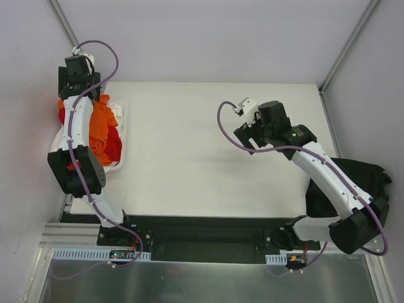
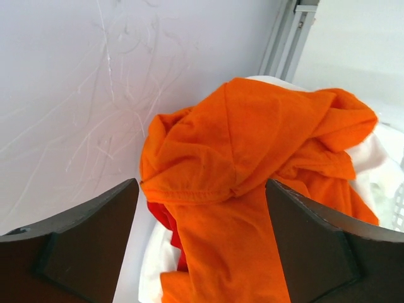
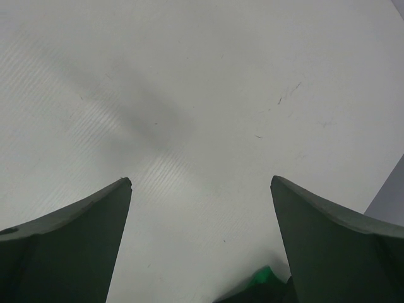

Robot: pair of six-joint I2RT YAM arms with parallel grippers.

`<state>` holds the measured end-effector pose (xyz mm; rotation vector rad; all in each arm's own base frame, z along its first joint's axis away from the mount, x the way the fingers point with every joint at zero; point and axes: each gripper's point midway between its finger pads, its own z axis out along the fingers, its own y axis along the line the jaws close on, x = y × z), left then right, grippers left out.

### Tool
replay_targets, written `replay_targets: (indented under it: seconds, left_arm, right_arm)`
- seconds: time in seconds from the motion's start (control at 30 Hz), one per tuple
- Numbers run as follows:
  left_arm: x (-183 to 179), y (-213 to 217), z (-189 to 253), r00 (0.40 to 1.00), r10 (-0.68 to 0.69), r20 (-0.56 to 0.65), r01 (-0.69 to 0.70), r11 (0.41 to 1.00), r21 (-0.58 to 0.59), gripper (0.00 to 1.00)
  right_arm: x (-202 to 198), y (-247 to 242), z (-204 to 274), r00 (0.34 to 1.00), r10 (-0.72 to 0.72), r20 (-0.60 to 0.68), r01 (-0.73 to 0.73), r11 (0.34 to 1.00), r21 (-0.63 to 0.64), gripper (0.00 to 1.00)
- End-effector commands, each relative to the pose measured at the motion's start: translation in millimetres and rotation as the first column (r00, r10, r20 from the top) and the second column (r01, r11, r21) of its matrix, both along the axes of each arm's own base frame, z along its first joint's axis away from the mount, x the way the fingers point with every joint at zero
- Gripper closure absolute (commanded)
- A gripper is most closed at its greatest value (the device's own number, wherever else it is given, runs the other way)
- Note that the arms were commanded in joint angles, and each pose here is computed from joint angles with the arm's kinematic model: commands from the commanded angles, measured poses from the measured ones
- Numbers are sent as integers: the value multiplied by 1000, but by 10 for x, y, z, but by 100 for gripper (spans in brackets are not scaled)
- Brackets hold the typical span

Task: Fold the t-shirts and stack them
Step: Grab crumpled tshirt from bin with the left arm

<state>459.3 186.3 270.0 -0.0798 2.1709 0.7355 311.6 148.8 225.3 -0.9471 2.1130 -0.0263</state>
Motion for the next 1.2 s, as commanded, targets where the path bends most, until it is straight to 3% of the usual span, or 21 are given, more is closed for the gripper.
replay_targets:
  seconds: [0.0,0.07,0.4,0.63,0.77,1.07,1.17]
  left_arm:
    - [138,209,129,998,36,46,-38,998,44,21]
    - [183,227,53,999,34,33,-36,999,38,26]
    - [323,196,-154,1000,21,21,-21,1000,-9,33]
    - [248,76,-149,999,-11,43,13,998,-60,58]
    - [162,25,8,997,-29,69,33,998,-51,81]
    - [65,-287,372,980,-149,130,154,988,-31,79]
    - [52,-517,711,960,-200,197,206,978,-11,89]
  right_arm:
    - [4,49,62,1000,3,-6,-3,1000,27,4]
    - [0,58,53,1000,8,-10,-8,1000,25,4]
    - [-17,58,7,1000,16,-26,-15,1000,17,4]
    - [0,95,-62,998,22,-52,-21,1000,15,4]
    - [-3,133,-88,997,34,-65,-33,999,10,4]
    - [-20,201,-119,995,54,-83,-54,999,0,4]
    - [-35,210,-129,995,59,-86,-59,998,-3,4]
